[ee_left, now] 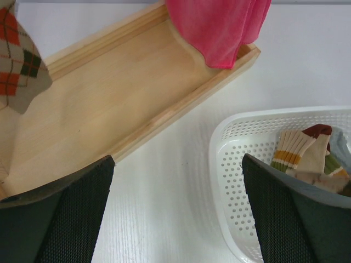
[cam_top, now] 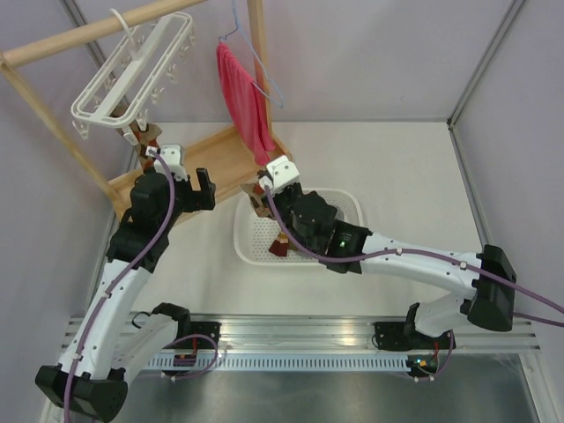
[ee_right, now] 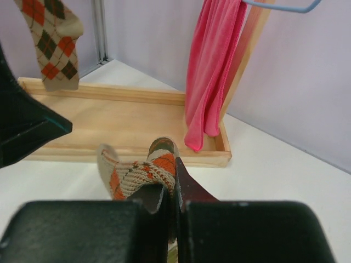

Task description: Remove the socks clipped to the hanger

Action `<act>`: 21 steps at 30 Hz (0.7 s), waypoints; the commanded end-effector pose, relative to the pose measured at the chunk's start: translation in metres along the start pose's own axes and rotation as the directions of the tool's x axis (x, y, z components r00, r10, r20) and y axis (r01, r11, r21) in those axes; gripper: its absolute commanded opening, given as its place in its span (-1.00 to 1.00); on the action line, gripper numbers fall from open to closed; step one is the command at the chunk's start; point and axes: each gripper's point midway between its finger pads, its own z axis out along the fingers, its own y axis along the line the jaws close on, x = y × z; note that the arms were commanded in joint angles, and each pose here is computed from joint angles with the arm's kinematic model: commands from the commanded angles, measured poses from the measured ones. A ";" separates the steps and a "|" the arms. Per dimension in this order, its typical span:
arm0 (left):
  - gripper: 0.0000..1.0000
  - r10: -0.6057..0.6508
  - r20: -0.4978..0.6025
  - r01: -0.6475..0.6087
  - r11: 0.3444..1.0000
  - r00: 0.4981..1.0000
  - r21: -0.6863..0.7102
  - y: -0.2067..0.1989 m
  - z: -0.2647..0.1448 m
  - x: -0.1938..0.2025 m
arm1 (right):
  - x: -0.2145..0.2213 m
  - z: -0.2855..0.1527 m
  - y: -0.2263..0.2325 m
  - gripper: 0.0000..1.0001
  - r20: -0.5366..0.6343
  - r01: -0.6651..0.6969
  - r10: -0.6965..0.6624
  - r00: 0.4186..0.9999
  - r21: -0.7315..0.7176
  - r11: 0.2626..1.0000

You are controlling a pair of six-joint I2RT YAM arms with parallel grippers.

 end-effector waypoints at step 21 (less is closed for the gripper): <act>1.00 -0.046 0.112 0.049 0.998 0.993 -0.027 0.008 -0.018 -0.016 | 0.136 0.020 0.020 -0.98 -0.352 -0.030 0.028 0.936 0.001 1.000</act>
